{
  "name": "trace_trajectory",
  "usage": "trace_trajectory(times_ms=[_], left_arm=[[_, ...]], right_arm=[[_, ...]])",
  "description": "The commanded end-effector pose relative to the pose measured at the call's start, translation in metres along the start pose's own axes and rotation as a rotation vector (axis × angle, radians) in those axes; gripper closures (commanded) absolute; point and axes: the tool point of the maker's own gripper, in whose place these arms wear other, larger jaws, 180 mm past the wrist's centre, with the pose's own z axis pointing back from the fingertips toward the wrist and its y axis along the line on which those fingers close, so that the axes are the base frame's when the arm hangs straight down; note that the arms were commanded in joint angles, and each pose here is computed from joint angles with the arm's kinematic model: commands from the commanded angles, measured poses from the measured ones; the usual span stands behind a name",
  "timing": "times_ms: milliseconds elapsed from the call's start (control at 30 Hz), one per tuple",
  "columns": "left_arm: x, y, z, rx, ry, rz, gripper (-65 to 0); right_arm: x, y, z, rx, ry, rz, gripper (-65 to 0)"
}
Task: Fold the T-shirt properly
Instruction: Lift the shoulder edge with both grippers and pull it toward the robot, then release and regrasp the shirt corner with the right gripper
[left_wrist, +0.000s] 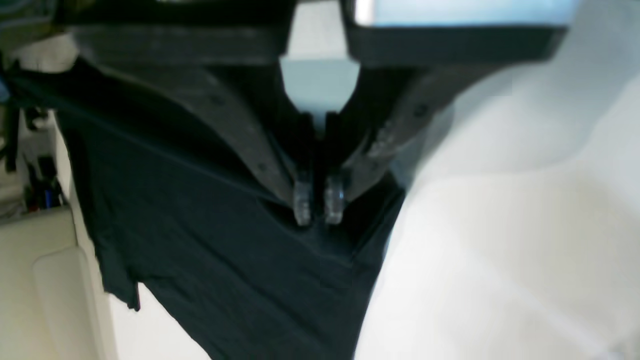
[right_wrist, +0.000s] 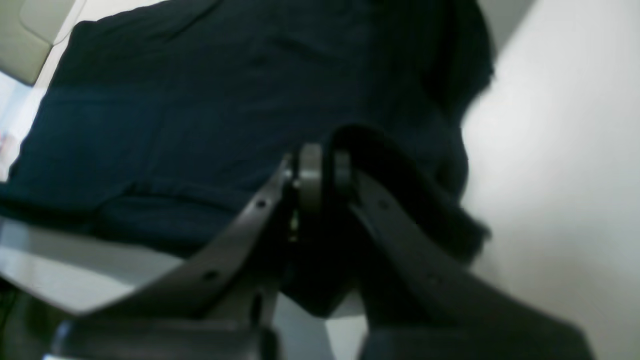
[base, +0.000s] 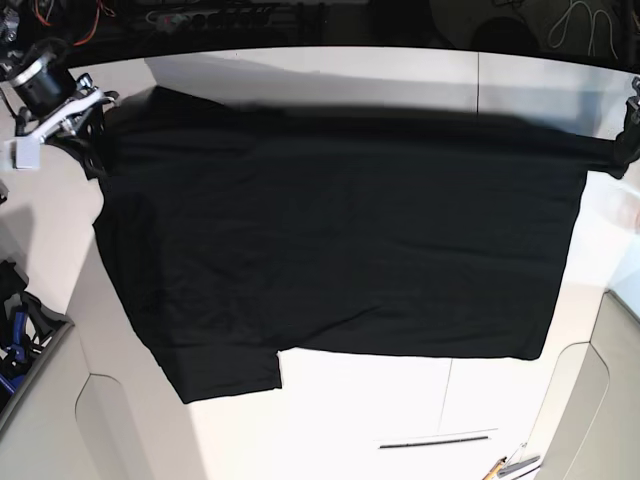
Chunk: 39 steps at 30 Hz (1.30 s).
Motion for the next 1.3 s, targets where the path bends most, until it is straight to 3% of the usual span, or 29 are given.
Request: trace_trajectory(times_ms=[0,300,400,700,767,833,1067,1267], left_arm=[[0.018,-0.007,-0.004,-0.019,-0.036,-0.049,0.0],[0.011,-0.011,-0.049,0.049,0.013,-0.194,0.0],[0.014,-0.002,-0.054,0.109,0.015,-0.181,0.0],[0.012,0.0,-0.053,0.123,0.027,-0.195,0.0],[0.011,0.0,-0.053,0.123,0.031,-0.195,-13.8],[0.011,0.0,-0.053,0.123,0.032,-0.195,-23.1],[0.011,-0.009,-0.054,0.074,0.023,-0.185,-24.0],[0.008,-0.011,-0.054,0.055,0.034,-0.175,-24.0]], right_arm=[[0.012,0.002,-0.006,0.011,-0.038,0.025,0.0],[0.006,-0.019,-0.071,-0.038,-0.007,0.033,0.0],[0.007,-0.028,-0.082,-0.049,-0.005,-0.001,0.0],[0.007,-0.032,-0.088,-0.048,0.001,-0.022,-0.5],[0.007,-0.032,-0.088,-0.048,0.001,-0.019,-17.3],[0.01,-0.03,-0.086,-0.047,0.006,-0.006,-28.7],[0.028,-0.036,-0.061,-0.1,0.058,0.058,-30.4],[0.015,-0.044,-0.025,-0.146,0.123,0.048,-30.4]])
